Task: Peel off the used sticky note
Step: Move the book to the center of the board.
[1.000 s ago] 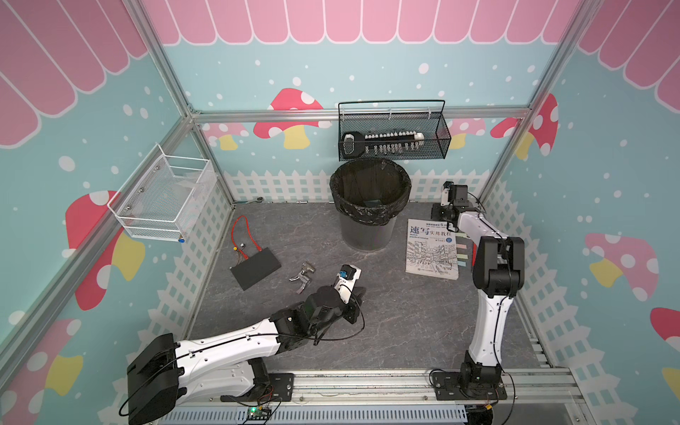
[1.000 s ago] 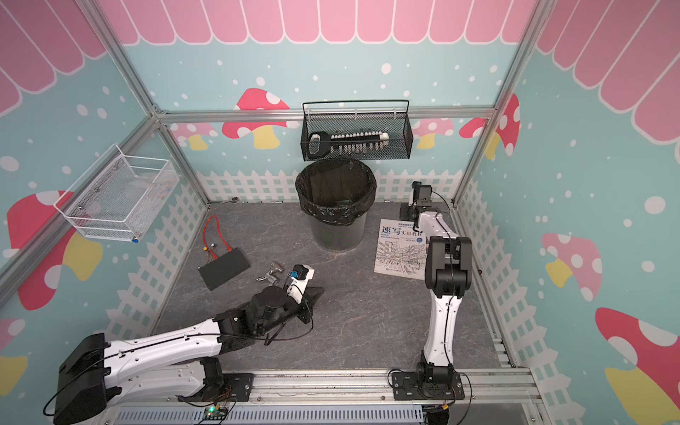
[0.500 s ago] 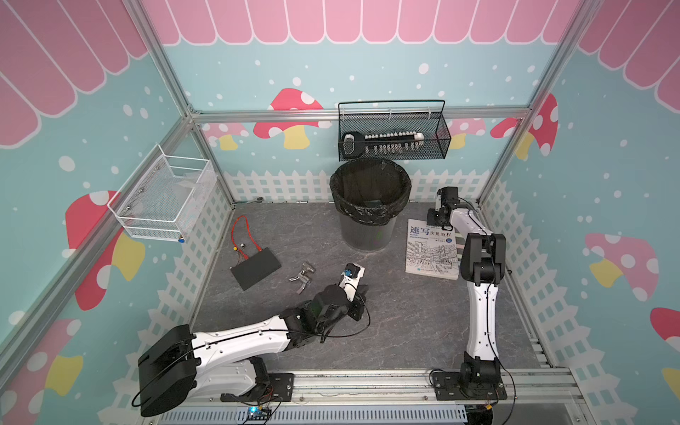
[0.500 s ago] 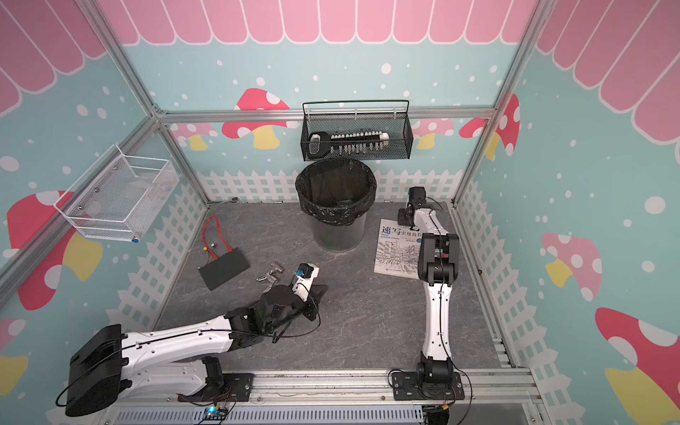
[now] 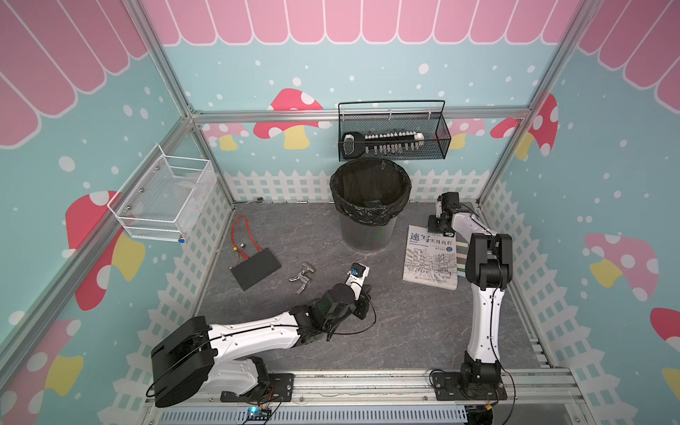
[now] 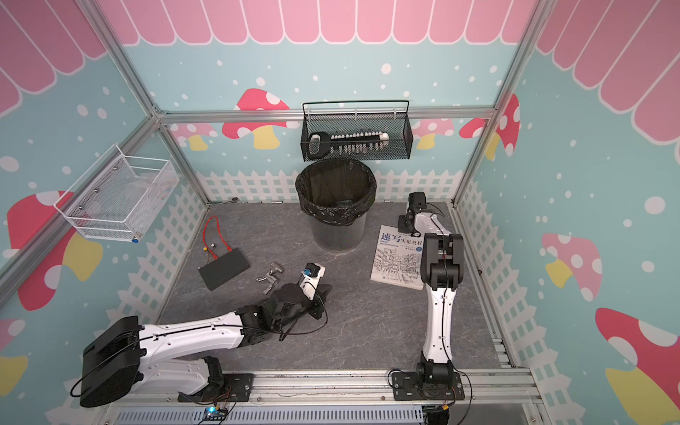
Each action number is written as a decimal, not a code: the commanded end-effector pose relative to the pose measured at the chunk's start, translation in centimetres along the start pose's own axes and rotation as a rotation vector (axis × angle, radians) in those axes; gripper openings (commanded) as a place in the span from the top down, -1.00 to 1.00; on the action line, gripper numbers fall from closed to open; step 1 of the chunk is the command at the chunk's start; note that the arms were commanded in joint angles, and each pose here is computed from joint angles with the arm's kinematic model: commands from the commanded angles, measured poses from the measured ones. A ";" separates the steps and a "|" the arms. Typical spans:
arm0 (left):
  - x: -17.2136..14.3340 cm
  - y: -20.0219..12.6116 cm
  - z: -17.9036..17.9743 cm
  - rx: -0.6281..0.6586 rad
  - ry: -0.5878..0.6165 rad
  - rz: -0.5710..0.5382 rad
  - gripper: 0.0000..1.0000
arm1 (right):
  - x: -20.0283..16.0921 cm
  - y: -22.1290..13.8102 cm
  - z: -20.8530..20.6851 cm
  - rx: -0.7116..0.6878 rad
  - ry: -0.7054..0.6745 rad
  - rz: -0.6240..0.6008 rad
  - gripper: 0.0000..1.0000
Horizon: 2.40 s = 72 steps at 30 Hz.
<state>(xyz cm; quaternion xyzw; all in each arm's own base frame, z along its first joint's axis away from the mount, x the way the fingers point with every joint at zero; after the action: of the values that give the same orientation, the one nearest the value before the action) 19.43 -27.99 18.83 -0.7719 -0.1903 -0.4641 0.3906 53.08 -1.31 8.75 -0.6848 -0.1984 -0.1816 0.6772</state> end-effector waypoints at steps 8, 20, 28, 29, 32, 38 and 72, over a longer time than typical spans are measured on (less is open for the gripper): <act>0.1 0.5 -0.5 -0.014 -0.030 0.013 1.00 | -9.6 -4.5 5.9 0.151 -0.006 0.204 1.00; -0.7 -0.5 0.0 -0.015 -0.056 0.023 1.00 | -11.4 -9.6 9.7 0.146 -0.042 0.080 0.85; -2.1 1.3 -1.1 -0.081 -0.193 0.128 1.00 | -10.6 -20.0 7.4 0.042 0.021 -0.119 0.28; -2.4 1.5 -1.2 -0.089 -0.218 0.145 1.00 | -11.6 -20.7 7.2 0.046 0.038 -0.126 0.28; -3.8 2.7 -1.1 -0.072 -0.299 0.190 1.00 | -15.5 -21.4 7.1 0.103 0.087 -0.107 0.26; -5.3 6.3 -2.1 -0.074 -0.390 0.256 1.00 | -21.6 -20.3 6.2 0.082 0.200 -0.053 0.36; -6.3 13.3 -3.1 -0.008 -0.377 0.337 1.00 | -23.5 -14.2 0.2 -0.092 0.229 0.127 1.00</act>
<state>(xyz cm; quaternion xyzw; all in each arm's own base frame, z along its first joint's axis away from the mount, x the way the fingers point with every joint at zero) 22.66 -38.24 8.80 -0.8730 -0.1200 -0.2418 0.4061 25.62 -2.31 9.33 -0.7180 -0.0577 -0.2360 0.6523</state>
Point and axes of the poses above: each gripper's point midway between its finger pads, its own y axis out along the fingers, its own z axis along the line the jaws close on, x = y × z, the point moved 7 cm from there along -y, back along the fingers, and after that the axes turned 5 degrees about -y, right-handed, at the moved point
